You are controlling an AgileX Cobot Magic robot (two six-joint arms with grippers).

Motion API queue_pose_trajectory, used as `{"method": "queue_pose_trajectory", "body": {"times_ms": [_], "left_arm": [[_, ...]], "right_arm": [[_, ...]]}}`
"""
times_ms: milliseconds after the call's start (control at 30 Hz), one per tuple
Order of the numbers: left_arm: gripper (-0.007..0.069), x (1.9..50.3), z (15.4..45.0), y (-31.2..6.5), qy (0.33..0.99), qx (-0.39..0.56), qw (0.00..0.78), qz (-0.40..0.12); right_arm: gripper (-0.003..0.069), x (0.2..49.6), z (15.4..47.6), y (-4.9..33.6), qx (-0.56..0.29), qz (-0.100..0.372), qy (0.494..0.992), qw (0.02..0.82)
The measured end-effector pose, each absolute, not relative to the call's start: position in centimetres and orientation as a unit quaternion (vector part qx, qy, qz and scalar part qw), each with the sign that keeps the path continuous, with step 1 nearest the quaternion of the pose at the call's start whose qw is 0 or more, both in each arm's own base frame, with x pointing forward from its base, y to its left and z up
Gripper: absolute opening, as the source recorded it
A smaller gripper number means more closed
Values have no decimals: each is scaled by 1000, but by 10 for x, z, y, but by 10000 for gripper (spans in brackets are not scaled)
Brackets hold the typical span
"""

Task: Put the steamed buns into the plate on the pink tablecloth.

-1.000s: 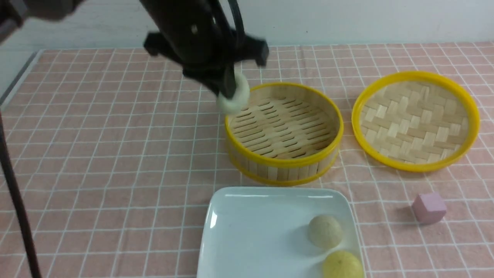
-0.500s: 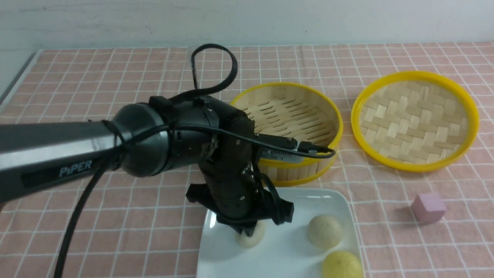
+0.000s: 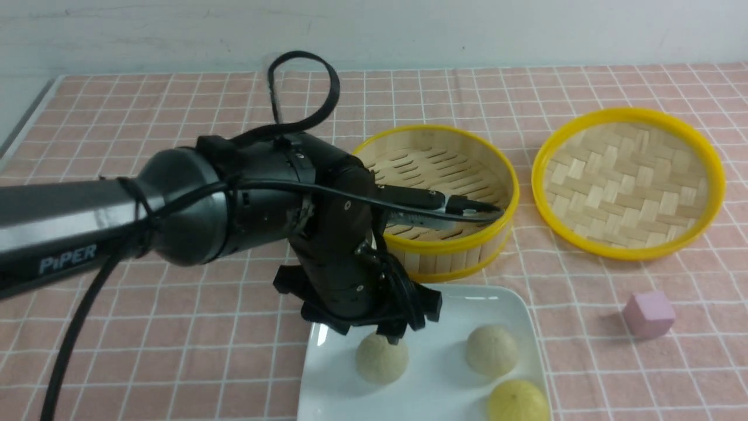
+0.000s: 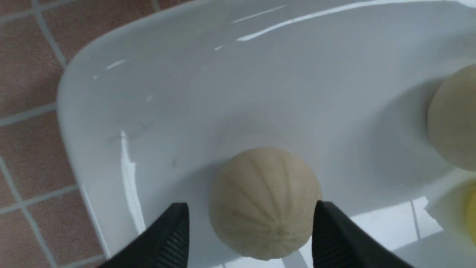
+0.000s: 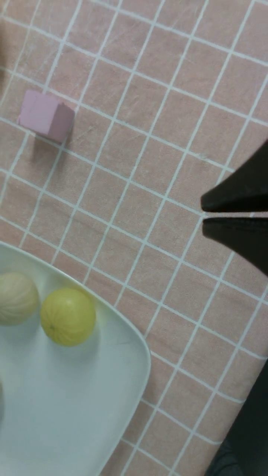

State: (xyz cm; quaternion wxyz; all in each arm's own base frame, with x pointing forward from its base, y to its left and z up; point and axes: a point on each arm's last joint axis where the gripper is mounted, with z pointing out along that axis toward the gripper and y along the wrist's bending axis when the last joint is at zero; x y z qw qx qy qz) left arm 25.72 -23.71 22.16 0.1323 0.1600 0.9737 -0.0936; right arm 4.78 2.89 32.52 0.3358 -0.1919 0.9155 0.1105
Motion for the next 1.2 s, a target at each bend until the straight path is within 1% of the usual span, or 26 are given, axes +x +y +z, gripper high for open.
{"method": "queue_pose_trajectory", "body": {"times_ms": [100, 133, 167, 200, 233, 267, 367, 400, 500, 533, 567, 600, 633, 667, 733, 800, 1200], "left_arm": [[461, 255, 231, -234, 971, 164, 144, -93], [462, 255, 231, -234, 971, 164, 144, -93], [461, 255, 232, -233, 971, 166, 145, -91], [456, 255, 232, -233, 971, 166, 146, -90], [447, 255, 232, -233, 971, 166, 145, -90], [442, 255, 232, -233, 971, 166, 145, -90], [403, 255, 232, -233, 971, 166, 144, -89], [399, 255, 232, -233, 971, 166, 144, -89], [301, 254, 231, -231, 973, 168, 136, -83], [264, 253, 231, -231, 973, 168, 134, -81], [248, 253, 231, -231, 973, 168, 134, -81], [183, 254, 231, -230, 973, 171, 136, -76], [174, 254, 231, -230, 973, 171, 137, -76], [99, 255, 231, -230, 972, 175, 140, -71], [42, 255, 231, -229, 971, 180, 142, -64], [10, 255, 231, -228, 971, 183, 142, -57], [1, 255, 231, -226, 972, 186, 138, -50]], "right_arm": [[34, 24, 327, 18, -166, 104, 894, 404], [32, 22, 328, 18, -165, 104, 892, 408], [8, 19, 326, 15, -155, 104, 870, 456], [-8, 19, 321, 14, -149, 104, 855, 486], [-13, 22, 315, 14, -140, 107, 833, 525], [-14, 26, 311, 15, -135, 109, 821, 544], [-14, 39, 298, 17, -115, 116, 786, 596], [-14, 40, 296, 17, -115, 116, 788, 593], [-14, 51, 283, 19, -103, 118, 758, 633], [-13, 53, 281, 19, -101, 118, 752, 640], [-13, 53, 281, 19, -100, 118, 752, 641], [-12, 53, 282, 19, -99, 119, 748, 646], [-12, 53, 282, 19, -99, 119, 746, 648], [-13, 53, 283, 19, -98, 119, 744, 650], [-11, 54, 282, 19, -98, 119, 743, 651], [-9, 54, 282, 19, -98, 119, 744, 651], [-5, 54, 282, 19, -98, 119, 743, 651]]}}
